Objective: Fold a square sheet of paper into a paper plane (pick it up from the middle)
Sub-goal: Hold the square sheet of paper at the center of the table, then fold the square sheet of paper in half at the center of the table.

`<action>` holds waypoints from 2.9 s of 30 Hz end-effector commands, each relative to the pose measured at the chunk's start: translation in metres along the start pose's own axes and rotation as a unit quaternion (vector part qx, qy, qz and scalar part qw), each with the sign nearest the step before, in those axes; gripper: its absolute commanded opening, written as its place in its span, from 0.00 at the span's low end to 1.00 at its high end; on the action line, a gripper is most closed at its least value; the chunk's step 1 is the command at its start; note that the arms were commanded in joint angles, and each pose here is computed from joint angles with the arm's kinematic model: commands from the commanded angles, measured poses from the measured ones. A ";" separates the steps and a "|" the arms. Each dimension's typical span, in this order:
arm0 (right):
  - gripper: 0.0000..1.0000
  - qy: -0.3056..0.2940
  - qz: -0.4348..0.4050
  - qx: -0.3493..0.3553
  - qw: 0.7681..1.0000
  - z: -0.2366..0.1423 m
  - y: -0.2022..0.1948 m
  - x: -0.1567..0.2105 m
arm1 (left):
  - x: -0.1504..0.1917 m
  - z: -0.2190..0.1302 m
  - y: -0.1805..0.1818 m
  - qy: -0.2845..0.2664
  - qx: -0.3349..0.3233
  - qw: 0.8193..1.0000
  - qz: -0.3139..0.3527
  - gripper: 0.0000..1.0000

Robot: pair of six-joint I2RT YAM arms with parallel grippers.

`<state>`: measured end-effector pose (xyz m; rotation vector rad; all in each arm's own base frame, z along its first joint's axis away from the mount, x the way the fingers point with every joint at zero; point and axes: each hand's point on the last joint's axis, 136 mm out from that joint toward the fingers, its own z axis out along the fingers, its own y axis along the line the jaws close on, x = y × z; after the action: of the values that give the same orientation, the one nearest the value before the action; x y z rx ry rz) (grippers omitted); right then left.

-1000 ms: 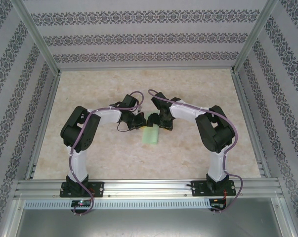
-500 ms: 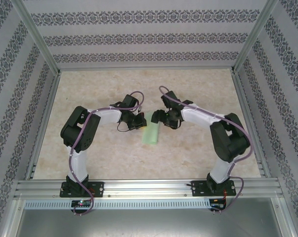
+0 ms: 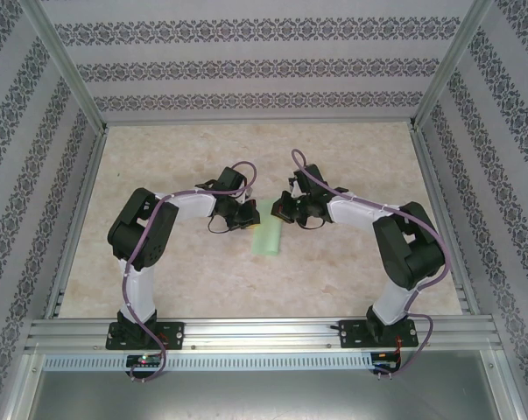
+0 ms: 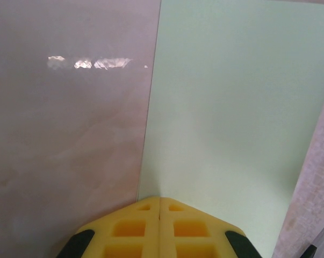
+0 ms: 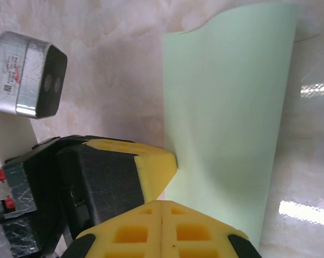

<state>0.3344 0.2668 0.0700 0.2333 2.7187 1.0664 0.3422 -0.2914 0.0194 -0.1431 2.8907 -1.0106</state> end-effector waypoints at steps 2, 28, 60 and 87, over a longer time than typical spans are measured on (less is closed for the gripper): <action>0.00 0.006 -0.009 -0.025 1.000 0.002 0.011 0.002 | 0.012 0.010 0.027 0.021 -0.055 0.998 -0.012 0.00; 0.00 0.020 0.007 0.006 1.000 0.017 -0.013 0.007 | 0.015 0.011 0.033 0.023 -0.062 0.998 -0.009 0.00; 0.08 0.042 -0.032 -0.024 0.998 -0.001 -0.010 0.031 | 0.018 0.012 0.034 0.030 -0.063 0.998 -0.006 0.00; 0.09 0.062 -0.021 -0.047 0.997 0.000 -0.013 0.063 | 0.019 0.013 0.035 0.035 -0.063 0.997 -0.003 0.00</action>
<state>0.2790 0.2596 0.0400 0.1316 2.7957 1.1463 0.3422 -0.2912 0.0192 -0.1020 2.8907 -0.9975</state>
